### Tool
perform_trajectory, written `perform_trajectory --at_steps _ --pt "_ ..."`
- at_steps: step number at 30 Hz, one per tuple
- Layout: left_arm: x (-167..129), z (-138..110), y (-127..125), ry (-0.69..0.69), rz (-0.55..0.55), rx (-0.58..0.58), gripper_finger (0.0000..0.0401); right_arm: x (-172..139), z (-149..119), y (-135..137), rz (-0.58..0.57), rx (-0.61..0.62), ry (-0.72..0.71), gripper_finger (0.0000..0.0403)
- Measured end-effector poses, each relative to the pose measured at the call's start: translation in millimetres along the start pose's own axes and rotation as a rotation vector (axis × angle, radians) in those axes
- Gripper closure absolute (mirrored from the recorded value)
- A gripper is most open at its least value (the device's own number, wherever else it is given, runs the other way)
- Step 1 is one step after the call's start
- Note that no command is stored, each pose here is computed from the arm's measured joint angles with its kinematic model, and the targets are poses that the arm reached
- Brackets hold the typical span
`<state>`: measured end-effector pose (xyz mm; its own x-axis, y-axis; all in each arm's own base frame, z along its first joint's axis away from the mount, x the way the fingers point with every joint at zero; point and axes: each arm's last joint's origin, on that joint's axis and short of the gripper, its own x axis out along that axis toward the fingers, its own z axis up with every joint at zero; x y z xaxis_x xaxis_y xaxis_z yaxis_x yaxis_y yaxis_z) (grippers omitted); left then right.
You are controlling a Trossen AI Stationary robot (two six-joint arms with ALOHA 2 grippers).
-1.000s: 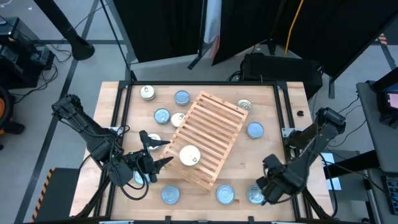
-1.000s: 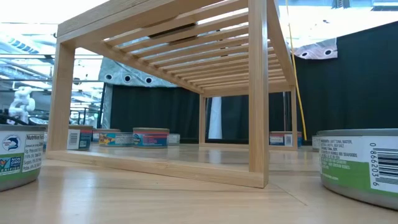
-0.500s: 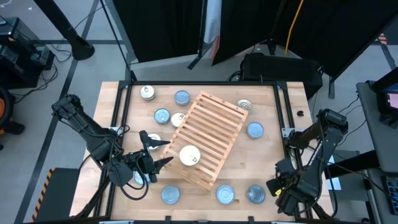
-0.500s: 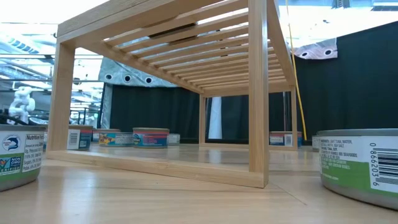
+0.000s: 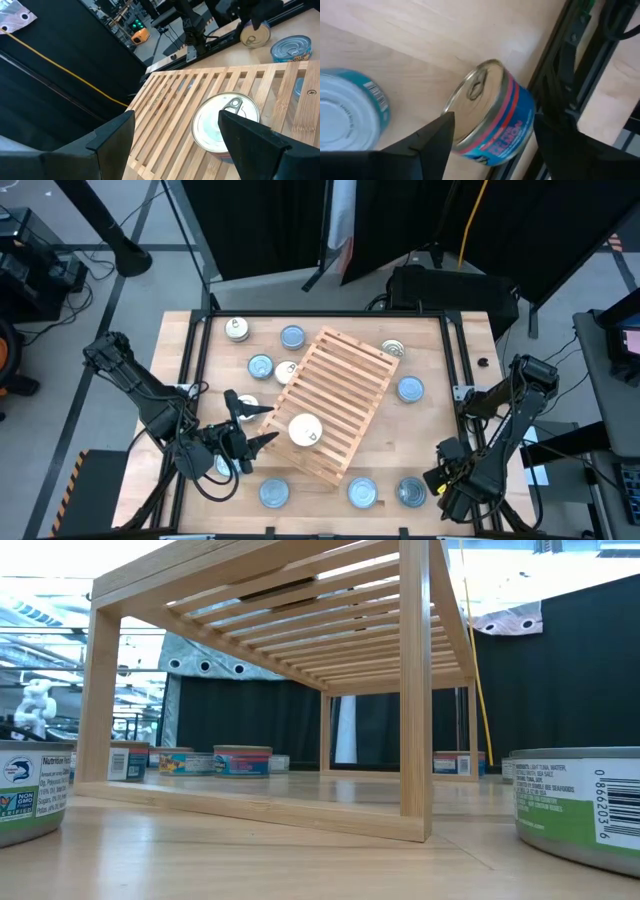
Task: Stack canned seafood by type on shelf
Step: Stack the blue-pink tuna can on top of the other blue-pink tuna can on the shelf
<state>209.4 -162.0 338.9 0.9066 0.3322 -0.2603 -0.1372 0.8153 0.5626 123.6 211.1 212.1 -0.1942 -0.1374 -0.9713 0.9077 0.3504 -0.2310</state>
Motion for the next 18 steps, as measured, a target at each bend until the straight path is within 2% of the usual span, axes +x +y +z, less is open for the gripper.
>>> perform_trajectory --at_steps 4,18 --pt "0.0 0.0 0.0 0.000 0.000 0.000 0.0108 2.8 0.4 -2.1 -0.039 -0.010 0.021 0.0131" --pt "0.0 0.1 -0.7 -0.003 -0.022 -0.001 0.0108 3.6 -1.8 -1.5 -0.053 0.015 0.069 0.0131"
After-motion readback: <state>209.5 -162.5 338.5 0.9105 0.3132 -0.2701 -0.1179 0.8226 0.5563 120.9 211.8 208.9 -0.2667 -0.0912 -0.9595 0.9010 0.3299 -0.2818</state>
